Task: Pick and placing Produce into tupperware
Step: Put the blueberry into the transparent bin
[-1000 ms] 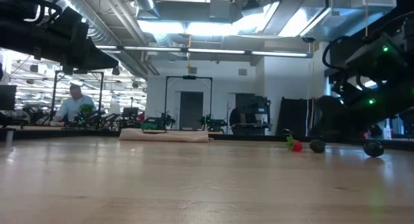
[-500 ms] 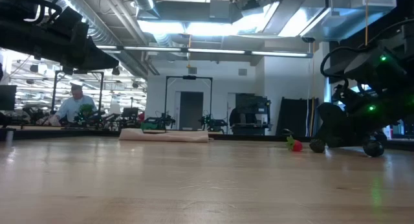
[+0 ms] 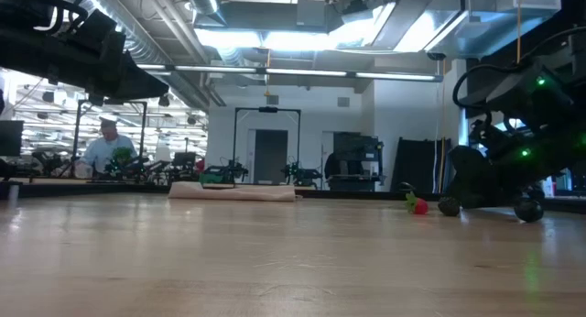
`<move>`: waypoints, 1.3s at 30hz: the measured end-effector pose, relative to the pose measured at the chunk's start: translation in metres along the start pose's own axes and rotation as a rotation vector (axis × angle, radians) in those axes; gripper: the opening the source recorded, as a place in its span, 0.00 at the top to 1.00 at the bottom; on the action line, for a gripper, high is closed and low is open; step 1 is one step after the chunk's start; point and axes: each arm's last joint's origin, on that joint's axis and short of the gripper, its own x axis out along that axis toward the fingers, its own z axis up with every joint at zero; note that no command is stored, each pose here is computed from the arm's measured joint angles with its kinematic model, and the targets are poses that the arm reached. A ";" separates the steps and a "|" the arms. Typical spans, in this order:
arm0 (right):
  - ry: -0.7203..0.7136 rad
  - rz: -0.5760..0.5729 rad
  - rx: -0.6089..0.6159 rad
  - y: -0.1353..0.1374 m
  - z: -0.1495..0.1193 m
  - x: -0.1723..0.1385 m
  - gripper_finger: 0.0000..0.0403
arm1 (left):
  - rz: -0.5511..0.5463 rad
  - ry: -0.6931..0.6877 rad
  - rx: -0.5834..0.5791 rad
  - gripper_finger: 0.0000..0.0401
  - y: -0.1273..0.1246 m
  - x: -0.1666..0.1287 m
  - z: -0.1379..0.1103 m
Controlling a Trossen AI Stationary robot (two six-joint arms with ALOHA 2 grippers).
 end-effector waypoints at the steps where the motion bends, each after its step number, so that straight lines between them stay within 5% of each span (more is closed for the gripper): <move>1: 0.000 -0.003 -0.003 0.000 0.000 0.000 0.27 | 0.000 0.000 0.000 0.71 0.000 0.000 0.000; 6: 0.015 -0.001 -0.153 0.000 -0.001 0.000 0.27 | 0.000 0.000 0.001 0.70 0.000 0.000 0.000; 21: 0.031 -0.029 -0.125 -0.003 -0.003 0.000 0.28 | 0.004 0.032 0.079 0.69 0.001 0.000 -0.004; 39: 0.050 -0.072 -0.133 -0.007 -0.006 0.000 0.53 | 0.004 0.033 0.082 0.77 0.001 0.000 -0.004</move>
